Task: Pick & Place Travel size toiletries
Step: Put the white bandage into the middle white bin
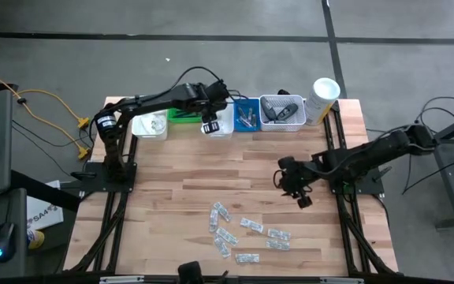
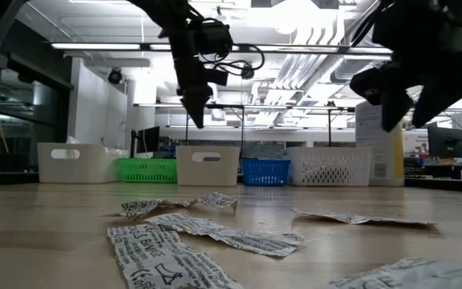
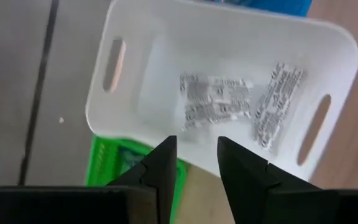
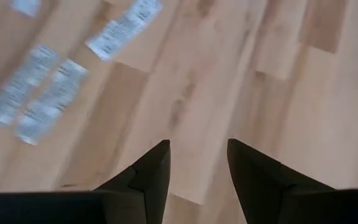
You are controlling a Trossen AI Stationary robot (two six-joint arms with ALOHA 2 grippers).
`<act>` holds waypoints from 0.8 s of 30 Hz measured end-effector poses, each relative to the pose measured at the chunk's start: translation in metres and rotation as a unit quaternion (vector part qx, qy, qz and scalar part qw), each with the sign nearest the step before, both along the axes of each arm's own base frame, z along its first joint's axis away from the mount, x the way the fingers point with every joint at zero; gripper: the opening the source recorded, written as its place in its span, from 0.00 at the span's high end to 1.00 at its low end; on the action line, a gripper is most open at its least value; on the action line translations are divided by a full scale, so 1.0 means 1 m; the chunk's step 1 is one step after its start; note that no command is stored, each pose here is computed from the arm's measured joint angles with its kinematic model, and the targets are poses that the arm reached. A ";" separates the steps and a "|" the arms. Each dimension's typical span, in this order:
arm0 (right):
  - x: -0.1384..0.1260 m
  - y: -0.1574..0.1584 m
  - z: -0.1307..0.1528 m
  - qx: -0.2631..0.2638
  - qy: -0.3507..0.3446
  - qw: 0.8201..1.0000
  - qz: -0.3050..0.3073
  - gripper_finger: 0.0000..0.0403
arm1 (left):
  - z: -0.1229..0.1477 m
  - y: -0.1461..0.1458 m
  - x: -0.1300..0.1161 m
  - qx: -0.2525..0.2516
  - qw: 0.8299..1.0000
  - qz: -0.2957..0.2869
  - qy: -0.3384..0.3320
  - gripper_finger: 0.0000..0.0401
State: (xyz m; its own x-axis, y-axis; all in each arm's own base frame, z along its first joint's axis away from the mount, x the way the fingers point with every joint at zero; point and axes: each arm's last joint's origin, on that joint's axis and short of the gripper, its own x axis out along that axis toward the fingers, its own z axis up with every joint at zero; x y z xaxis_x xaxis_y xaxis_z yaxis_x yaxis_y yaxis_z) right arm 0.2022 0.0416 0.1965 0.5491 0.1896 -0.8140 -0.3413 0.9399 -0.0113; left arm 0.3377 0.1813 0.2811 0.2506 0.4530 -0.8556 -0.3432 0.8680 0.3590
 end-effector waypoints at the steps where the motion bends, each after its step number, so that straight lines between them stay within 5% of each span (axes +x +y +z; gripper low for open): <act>1: -0.001 0.003 0.000 0.011 0.002 1.000 -0.005 0.62 | -0.001 -0.001 -0.001 -0.006 1.000 0.008 0.005 0.71; 10: -0.007 0.054 -0.010 -0.045 -0.013 0.987 0.151 0.62 | -0.011 -0.047 -0.007 -0.025 0.999 0.024 0.022 0.71; 24: -0.007 0.111 -0.020 -0.079 0.002 0.959 0.273 0.62 | -0.010 -0.133 -0.045 -0.009 0.998 0.034 -0.046 0.71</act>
State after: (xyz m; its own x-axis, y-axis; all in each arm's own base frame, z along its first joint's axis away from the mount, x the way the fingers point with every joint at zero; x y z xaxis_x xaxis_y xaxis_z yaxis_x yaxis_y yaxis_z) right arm 0.1947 0.1526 0.1768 0.4007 0.3220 -0.8578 -0.7819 0.6082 -0.1369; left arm 0.2923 0.0483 0.2714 0.2976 0.4557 -0.8389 -0.4316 0.8480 0.3075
